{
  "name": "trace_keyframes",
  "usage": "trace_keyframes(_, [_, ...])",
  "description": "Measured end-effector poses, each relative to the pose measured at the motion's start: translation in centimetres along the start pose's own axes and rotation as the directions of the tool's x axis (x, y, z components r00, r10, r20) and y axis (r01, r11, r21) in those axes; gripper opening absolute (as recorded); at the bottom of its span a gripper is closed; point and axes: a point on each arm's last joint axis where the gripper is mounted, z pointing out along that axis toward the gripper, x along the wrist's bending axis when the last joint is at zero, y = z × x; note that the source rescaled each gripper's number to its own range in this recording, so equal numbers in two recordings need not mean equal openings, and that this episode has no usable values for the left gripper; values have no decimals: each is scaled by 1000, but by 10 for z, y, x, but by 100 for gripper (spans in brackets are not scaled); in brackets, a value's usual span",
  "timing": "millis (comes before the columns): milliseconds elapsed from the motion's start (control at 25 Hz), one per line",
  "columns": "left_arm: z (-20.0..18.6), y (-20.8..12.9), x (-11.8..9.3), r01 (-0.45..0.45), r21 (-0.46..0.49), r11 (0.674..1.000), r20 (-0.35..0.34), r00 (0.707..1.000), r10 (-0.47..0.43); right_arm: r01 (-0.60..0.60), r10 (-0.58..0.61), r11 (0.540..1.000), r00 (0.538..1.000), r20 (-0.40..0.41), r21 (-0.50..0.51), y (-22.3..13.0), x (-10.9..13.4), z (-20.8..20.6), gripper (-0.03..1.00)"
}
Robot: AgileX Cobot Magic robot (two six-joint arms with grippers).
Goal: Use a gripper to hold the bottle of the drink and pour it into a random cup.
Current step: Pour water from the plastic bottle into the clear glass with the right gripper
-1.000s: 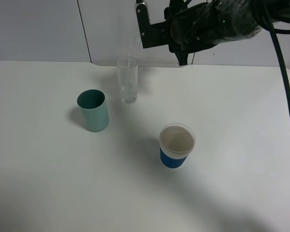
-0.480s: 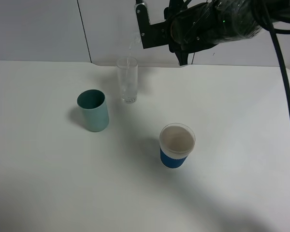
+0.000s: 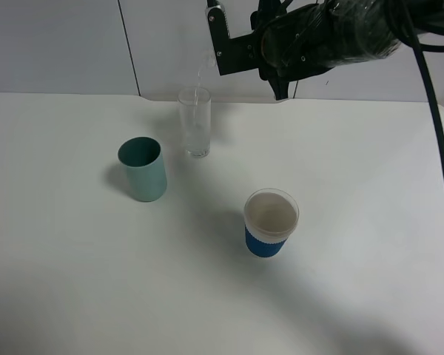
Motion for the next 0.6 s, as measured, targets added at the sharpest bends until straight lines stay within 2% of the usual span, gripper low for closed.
trace_keyframes(600, [0, 0, 0, 0, 0, 1000, 0, 1000, 0, 3, -3, 1000, 1000, 1, 0, 0, 0, 0, 0])
